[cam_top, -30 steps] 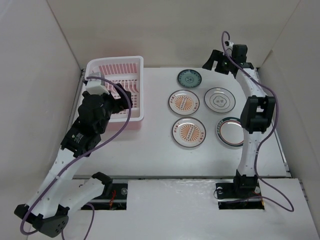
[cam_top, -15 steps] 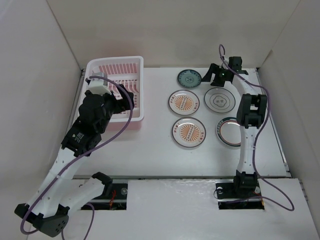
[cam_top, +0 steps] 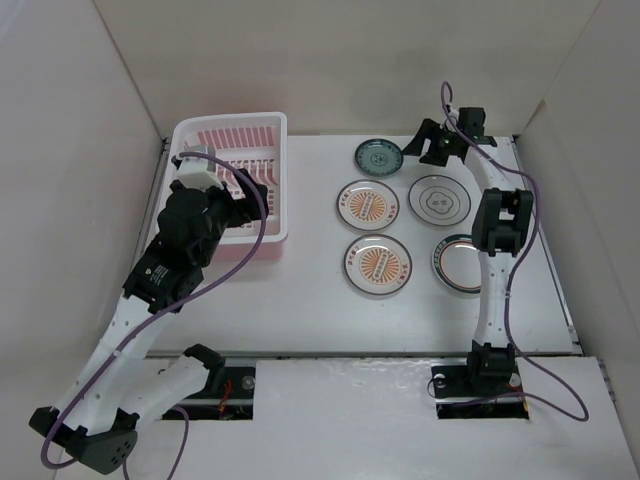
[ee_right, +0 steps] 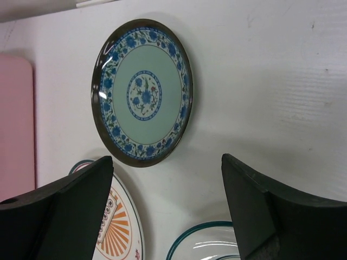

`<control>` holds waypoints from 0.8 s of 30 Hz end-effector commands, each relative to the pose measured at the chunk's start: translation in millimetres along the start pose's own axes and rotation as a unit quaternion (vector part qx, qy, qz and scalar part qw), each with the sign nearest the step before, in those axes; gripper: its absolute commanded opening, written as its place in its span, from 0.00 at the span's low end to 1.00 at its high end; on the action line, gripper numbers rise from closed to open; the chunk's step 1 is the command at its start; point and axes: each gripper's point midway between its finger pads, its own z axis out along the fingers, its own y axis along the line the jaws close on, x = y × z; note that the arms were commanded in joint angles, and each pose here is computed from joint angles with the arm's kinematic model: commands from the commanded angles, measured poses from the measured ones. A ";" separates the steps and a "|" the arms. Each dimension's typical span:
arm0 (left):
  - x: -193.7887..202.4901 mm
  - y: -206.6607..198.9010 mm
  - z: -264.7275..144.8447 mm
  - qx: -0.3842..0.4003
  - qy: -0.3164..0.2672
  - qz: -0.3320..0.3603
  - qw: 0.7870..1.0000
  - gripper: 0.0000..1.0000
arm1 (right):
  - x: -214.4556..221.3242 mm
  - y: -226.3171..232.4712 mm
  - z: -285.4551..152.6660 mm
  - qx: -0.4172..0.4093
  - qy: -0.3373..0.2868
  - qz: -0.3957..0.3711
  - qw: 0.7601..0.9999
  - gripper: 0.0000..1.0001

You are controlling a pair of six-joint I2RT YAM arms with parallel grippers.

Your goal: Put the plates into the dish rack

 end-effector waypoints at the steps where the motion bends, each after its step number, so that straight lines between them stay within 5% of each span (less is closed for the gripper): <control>1: -12.9 -5.2 -2.2 0.012 -0.028 -0.005 1.000 1.00 | -8.5 12.8 8.1 -0.018 -0.013 0.001 1.000 0.85; 24: -12.4 -6.7 -2.3 0.016 -0.026 -0.004 1.000 1.00 | 20.8 7.1 46.0 -0.002 -0.002 0.099 0.995 0.70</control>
